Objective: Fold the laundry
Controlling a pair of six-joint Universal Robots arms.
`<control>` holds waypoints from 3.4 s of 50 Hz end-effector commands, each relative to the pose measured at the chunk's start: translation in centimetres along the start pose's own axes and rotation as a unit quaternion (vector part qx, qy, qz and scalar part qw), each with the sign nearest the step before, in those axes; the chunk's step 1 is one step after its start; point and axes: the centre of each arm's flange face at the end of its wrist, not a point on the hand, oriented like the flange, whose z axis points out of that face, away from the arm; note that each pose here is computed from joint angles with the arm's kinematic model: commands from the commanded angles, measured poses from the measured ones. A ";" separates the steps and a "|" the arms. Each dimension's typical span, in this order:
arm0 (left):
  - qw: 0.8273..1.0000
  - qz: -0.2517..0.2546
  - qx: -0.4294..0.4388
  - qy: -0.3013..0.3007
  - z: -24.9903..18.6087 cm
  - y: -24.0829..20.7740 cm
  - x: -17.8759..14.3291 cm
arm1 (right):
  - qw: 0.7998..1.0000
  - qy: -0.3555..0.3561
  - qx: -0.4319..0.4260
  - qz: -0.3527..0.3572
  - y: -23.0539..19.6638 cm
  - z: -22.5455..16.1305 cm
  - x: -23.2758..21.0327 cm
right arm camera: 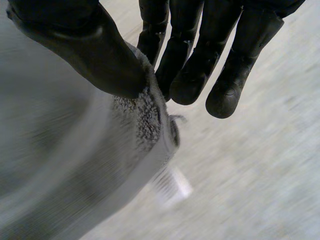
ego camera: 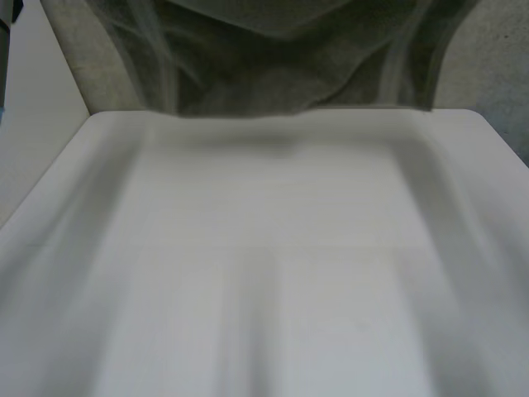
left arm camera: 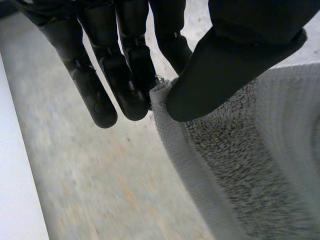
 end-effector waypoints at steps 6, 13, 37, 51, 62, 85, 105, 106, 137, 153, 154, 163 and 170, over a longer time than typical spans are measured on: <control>0.978 -0.011 -0.203 0.038 -12.1 11.0 0.7 | 0.933 -0.240 -0.267 -0.004 11.0 -8.7 -8.5; 0.956 0.010 -0.270 0.113 -21.1 14.5 2.7 | 0.898 -0.284 -0.336 -0.006 18.0 -14.9 -11.8; 0.916 0.038 -0.378 0.127 -27.1 11.2 0.6 | 0.930 -0.174 -0.317 -0.070 16.4 -17.9 -5.9; 0.897 -0.016 -0.405 0.178 -28.9 4.8 1.5 | 0.805 -0.365 -0.462 -0.080 15.5 -24.7 -4.0; 0.887 0.031 -0.417 0.196 -29.6 6.1 0.7 | 0.845 -0.320 -0.420 -0.086 16.3 -22.3 -2.2; 0.901 0.061 -0.384 0.190 -20.0 17.7 5.7 | 0.913 -0.189 -0.351 -0.090 21.9 -12.1 -5.0; 0.935 0.096 -0.319 0.125 -13.5 24.7 7.6 | 0.938 -0.108 -0.300 -0.135 26.1 -6.0 -7.4; 0.935 0.096 -0.319 0.125 -13.5 24.7 7.6 | 0.938 -0.108 -0.300 -0.135 26.1 -6.0 -7.4; 0.921 0.068 -0.359 0.135 -18.1 14.7 8.5 | 0.948 -0.104 -0.300 -0.032 18.2 -10.9 -7.2; 0.924 -0.035 -0.367 0.097 -23.9 11.3 8.6 | 0.918 -0.131 -0.373 0.039 23.4 -17.7 -6.3; 0.926 -0.035 -0.364 0.094 -23.9 11.3 8.5 | 0.919 -0.127 -0.371 0.039 23.9 -17.8 -6.0; 0.932 -0.032 -0.351 0.083 -23.5 11.6 7.9 | 0.918 -0.130 -0.373 0.042 26.5 -17.7 -6.4; 0.930 -0.031 -0.358 0.081 -23.9 11.8 7.7 | 0.914 -0.126 -0.383 0.042 27.6 -17.7 -6.2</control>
